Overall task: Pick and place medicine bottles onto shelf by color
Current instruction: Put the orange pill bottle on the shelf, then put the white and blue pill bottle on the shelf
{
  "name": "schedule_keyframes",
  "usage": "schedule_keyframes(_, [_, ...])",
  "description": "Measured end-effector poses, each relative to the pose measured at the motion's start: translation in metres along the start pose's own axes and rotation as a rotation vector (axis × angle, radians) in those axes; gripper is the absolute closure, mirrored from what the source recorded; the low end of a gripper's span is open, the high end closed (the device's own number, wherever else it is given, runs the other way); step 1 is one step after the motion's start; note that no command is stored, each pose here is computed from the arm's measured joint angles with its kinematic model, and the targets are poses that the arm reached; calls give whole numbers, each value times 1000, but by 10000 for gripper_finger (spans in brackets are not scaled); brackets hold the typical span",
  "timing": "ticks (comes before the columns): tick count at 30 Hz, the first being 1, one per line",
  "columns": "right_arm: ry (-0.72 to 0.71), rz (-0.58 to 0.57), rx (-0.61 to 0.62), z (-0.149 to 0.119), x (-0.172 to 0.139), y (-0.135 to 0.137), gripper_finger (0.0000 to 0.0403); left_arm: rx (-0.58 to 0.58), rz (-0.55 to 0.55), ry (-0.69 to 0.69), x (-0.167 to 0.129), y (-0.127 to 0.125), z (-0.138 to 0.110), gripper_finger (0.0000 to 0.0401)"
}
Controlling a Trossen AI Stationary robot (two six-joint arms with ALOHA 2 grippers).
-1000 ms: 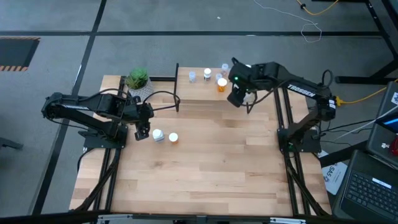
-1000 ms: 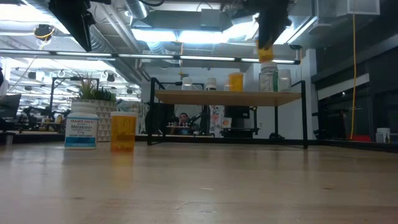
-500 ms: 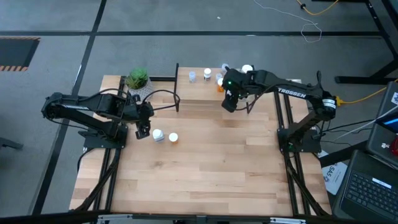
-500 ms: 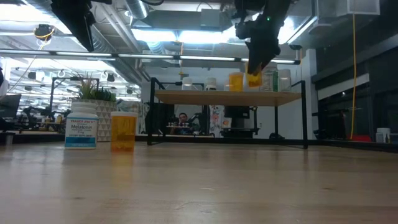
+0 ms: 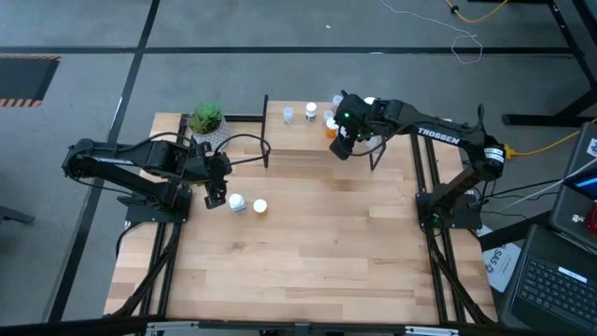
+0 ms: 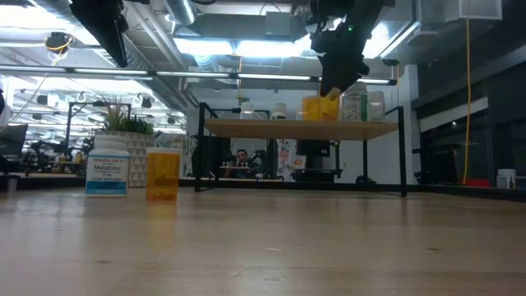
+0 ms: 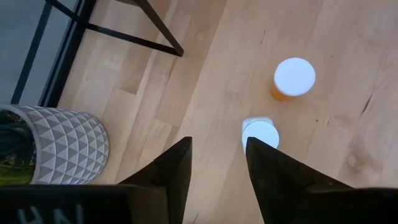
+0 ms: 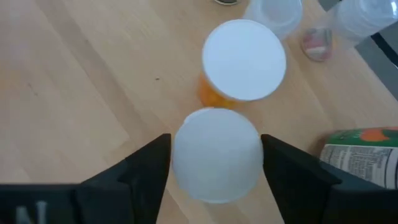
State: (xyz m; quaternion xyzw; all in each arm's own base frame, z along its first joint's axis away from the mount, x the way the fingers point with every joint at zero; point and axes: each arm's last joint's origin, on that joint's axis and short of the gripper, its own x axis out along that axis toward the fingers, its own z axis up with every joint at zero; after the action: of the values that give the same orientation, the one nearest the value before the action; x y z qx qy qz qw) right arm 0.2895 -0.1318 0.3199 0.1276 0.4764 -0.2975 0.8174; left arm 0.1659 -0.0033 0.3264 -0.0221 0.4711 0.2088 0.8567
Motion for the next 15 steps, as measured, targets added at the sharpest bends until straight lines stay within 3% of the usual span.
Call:
schedule_keyframes(9, [-45, 6, -14, 6, -3, 0, 144, 0, 0, 0, 0, 0, 0, 254])
schedule_keyframes(15, [-96, 15, 7, 21, -35, -3, 151, 0, -1, -3, 0, 0, 0, 254])
